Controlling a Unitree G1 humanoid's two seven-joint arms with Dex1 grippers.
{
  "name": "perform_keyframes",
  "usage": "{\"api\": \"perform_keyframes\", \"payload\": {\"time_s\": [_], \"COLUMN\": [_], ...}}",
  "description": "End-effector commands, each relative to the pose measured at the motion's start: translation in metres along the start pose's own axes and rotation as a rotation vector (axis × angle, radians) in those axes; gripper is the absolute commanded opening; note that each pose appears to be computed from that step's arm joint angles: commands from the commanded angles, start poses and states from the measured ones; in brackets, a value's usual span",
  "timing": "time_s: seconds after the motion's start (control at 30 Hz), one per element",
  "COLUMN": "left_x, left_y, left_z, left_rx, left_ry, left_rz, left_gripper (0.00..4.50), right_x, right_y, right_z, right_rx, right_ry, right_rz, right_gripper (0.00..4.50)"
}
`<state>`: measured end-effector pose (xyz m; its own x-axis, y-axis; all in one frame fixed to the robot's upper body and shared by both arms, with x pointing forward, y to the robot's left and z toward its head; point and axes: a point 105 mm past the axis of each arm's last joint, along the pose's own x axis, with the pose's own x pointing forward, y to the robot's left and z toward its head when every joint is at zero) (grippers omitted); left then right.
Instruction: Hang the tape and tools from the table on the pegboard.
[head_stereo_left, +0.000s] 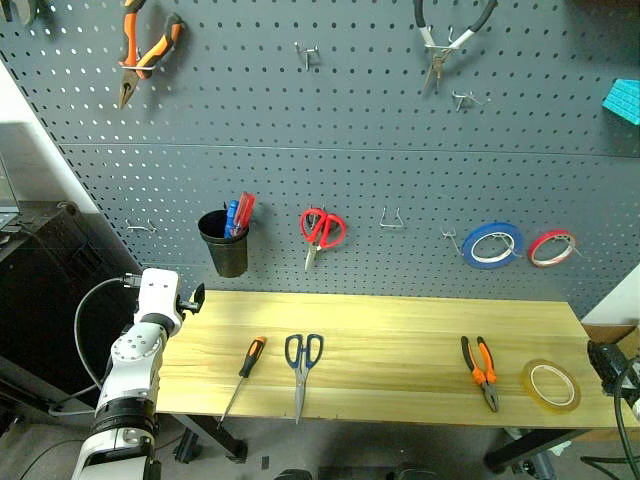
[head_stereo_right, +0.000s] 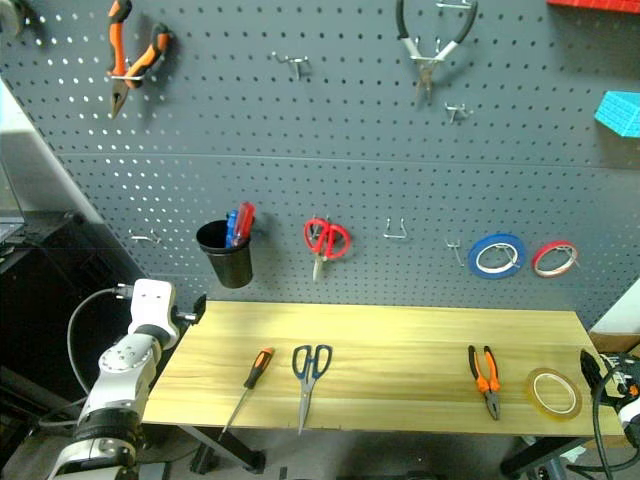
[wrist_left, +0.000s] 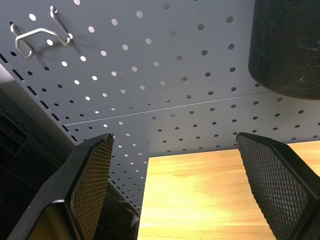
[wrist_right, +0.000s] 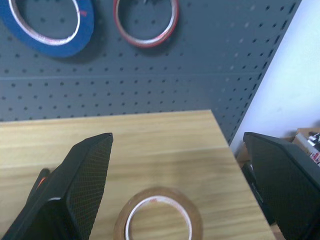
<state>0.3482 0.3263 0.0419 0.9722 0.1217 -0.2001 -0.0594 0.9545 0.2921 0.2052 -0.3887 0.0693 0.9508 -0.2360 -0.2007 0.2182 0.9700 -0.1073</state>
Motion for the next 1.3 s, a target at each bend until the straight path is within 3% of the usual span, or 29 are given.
{"api": "perform_keyframes", "payload": {"time_s": [0.03,0.37,0.6,0.73,0.9,1.03,1.3], "left_x": [0.003,-0.001,-0.026,-0.051,-0.076,-0.089,-0.118], "left_y": [0.000,-0.019,-0.056,-0.094,-0.135,-0.169,-0.216], "left_z": [0.016,0.012,0.007,0.008,0.030,0.053,0.091], "left_rx": [0.029,0.128,0.202,0.269,0.371,0.420,0.467], "left_ry": [-0.054,-0.053,-0.062,-0.054,-0.107,-0.137,-0.224], "left_rz": [-0.021,-0.129,-0.383,-0.594,-0.868,-1.037,-1.275], "left_gripper": [4.18,4.18,4.18,4.18,4.18,4.18,4.18], "right_x": [0.001,0.001,-0.002,-0.007,-0.009,0.007,0.051], "right_y": [-0.011,-0.014,0.013,0.031,0.049,0.055,0.050], "right_z": [0.019,0.019,0.013,0.004,-0.007,-0.021,-0.027], "right_rx": [-0.033,-0.042,-0.023,-0.030,-0.085,-0.108,-0.201], "right_ry": [-0.064,-0.056,0.034,0.147,0.275,0.396,0.473], "right_rz": [-0.039,-0.050,0.022,0.073,0.146,0.195,0.259], "right_gripper": [4.50,4.50,4.50,4.50,4.50,4.50,4.50]}}
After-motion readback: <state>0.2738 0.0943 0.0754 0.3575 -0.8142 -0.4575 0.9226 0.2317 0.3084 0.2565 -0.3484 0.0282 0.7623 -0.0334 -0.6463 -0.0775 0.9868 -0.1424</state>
